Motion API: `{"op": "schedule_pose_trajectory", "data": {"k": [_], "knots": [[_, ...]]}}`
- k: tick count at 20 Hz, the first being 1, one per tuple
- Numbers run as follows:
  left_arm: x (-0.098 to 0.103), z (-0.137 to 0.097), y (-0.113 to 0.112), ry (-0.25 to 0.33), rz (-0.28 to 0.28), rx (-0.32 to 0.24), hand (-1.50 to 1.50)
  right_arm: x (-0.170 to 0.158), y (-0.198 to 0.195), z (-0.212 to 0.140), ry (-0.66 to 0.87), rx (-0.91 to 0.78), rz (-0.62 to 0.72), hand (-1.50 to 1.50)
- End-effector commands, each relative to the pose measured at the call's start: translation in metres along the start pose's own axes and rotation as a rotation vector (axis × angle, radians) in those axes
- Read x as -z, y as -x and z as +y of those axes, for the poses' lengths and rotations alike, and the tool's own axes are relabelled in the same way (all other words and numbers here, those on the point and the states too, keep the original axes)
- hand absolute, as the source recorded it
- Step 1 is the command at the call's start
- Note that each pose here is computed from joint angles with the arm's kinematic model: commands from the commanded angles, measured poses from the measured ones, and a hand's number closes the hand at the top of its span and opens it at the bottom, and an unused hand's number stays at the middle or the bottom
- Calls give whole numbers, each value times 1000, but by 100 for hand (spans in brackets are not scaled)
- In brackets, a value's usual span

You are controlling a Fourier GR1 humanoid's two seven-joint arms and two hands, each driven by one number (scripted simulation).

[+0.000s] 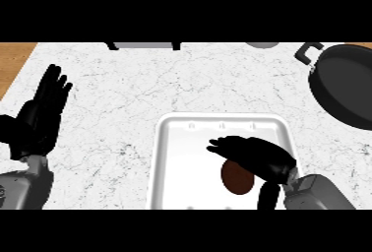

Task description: Pick the cupcake from the tray and place it in the pot

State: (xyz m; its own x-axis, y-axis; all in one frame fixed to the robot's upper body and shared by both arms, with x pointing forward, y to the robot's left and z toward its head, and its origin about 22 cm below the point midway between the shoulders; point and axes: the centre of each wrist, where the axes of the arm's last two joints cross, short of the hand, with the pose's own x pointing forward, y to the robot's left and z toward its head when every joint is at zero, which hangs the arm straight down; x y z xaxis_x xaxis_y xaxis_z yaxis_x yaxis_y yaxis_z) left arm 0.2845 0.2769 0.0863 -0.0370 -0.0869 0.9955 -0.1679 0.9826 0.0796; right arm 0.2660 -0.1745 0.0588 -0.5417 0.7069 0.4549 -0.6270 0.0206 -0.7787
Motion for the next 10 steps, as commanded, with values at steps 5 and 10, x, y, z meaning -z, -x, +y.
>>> {"op": "schedule_pose_trajectory", "data": {"k": [5,10], "knots": [[5,11,8,-1,-1,1,0,18,23,18,-15,-18,55,-150],[-5,7,-1,4,13,5,0,15,22,31,-33,-15,44,-150]]}}
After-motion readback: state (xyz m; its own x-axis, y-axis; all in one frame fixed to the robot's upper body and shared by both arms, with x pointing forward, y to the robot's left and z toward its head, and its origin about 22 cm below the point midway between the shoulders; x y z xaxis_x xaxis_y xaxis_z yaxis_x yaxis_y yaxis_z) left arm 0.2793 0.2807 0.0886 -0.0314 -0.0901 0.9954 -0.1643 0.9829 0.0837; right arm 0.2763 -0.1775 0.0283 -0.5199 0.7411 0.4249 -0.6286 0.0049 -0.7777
